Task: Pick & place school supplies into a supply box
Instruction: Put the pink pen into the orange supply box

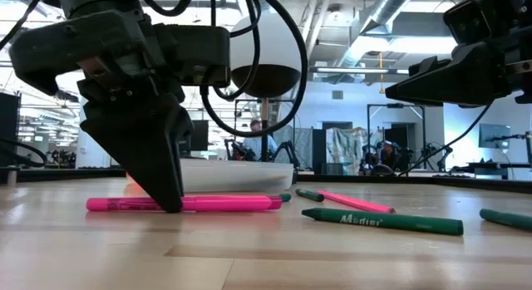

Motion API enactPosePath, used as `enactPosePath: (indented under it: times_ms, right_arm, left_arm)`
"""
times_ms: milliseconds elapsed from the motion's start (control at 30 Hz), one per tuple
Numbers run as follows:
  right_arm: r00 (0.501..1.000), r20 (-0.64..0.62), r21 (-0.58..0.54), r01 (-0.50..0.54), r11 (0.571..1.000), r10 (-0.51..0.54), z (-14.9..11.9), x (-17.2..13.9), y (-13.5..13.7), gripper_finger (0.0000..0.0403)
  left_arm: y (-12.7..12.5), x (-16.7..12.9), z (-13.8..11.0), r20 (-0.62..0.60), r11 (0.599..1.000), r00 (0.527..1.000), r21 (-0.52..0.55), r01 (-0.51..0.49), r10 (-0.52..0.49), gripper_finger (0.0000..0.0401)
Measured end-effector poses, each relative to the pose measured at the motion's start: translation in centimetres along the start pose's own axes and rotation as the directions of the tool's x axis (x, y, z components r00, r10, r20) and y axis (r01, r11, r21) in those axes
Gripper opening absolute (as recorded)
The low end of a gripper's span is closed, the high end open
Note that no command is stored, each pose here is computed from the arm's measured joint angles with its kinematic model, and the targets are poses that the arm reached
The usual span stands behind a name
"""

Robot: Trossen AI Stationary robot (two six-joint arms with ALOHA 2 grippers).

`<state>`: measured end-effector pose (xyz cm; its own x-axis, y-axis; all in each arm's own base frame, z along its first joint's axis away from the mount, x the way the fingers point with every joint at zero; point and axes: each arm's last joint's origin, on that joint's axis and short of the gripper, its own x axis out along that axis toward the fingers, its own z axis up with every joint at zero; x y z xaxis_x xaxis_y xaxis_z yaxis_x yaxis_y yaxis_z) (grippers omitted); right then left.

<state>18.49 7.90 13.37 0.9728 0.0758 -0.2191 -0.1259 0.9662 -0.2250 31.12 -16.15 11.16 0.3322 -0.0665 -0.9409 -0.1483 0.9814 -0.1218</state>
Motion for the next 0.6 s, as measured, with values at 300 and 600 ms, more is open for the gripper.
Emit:
enactPosePath:
  times_ms: [300, 600]
  right_arm:
    - [1.0, 0.0, 0.008, 0.0, 1.0, 0.0, 0.0, 0.0, 0.0, 0.0113]
    - [1.0, -0.001, 0.014, 0.0, 1.0, 0.0, -0.01, 0.0, 0.0, 0.0113]
  left_arm:
    - [-0.04, -0.11, -0.23, -0.038, 1.0, 0.999, 0.002, 0.02, -0.02, 0.0045]
    - [-0.39, -0.46, 0.3, -0.007, 0.997, 1.0, 0.076, -0.029, 0.03, 0.0045]
